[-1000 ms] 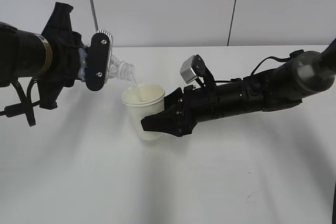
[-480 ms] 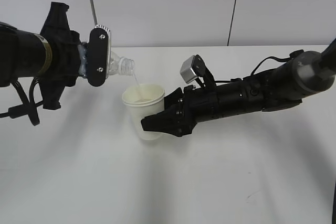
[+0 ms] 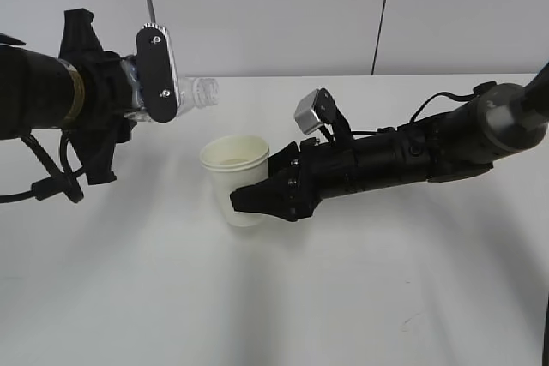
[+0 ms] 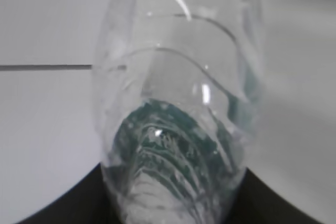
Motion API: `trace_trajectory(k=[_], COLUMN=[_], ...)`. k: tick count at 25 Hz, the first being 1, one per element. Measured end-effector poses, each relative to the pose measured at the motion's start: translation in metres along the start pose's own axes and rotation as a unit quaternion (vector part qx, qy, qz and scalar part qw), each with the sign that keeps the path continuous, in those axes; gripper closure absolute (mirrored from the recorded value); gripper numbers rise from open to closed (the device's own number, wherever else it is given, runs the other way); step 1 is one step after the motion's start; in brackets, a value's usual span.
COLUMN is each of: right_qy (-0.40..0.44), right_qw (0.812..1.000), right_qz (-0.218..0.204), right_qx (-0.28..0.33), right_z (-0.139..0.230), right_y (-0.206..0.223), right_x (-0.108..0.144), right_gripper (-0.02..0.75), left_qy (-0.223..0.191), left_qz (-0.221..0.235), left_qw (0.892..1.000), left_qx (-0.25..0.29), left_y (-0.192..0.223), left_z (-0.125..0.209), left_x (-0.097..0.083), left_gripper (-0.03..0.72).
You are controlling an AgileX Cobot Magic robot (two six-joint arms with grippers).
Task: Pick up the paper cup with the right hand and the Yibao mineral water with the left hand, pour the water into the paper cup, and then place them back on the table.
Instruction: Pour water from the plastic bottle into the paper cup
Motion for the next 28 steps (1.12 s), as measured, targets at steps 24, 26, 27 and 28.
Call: trace_trajectory(k=[24, 26, 27, 28], right_qy=[0.011, 0.016, 0.019, 0.021], right_qw=[0.999, 0.999, 0.999, 0.999], right_qz=[0.043, 0.046, 0.046, 0.046], right_qx=[0.008, 0.008, 0.008, 0.007], right_z=[0.003, 0.002, 0.002, 0.002], right_y=[-0.001, -0.001, -0.001, -0.001], right_x=[-0.012, -0.013, -0.013, -0.013], right_gripper=[0.205, 0.205, 0.205, 0.205], left_qy=[-0.277, -0.287, -0.29, -0.294], left_qz=[0.093, 0.099, 0.1, 0.101], left_qw=[0.954, 0.951, 0.95, 0.949], left_qx=[-0.06, -0.058, -0.058, -0.058], left_y=[0.0, 0.002, 0.002, 0.002], left_z=[-0.024, -0.024, -0.024, -0.024], left_x=[-0.022, -0.025, -0.025, -0.025], left_gripper=[0.368, 0.368, 0.368, 0.368])
Point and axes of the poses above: a point on each arm's last joint axis where the gripper is mounted, y pointing out along that axis toward the gripper, x along the wrist's bending axis when the last joint is at zero, z = x × y, the point moved 5 cm from there along y, pointing out along that axis toward the gripper, and after that the axes turned 7 degrees about y, right-handed, at the moved point
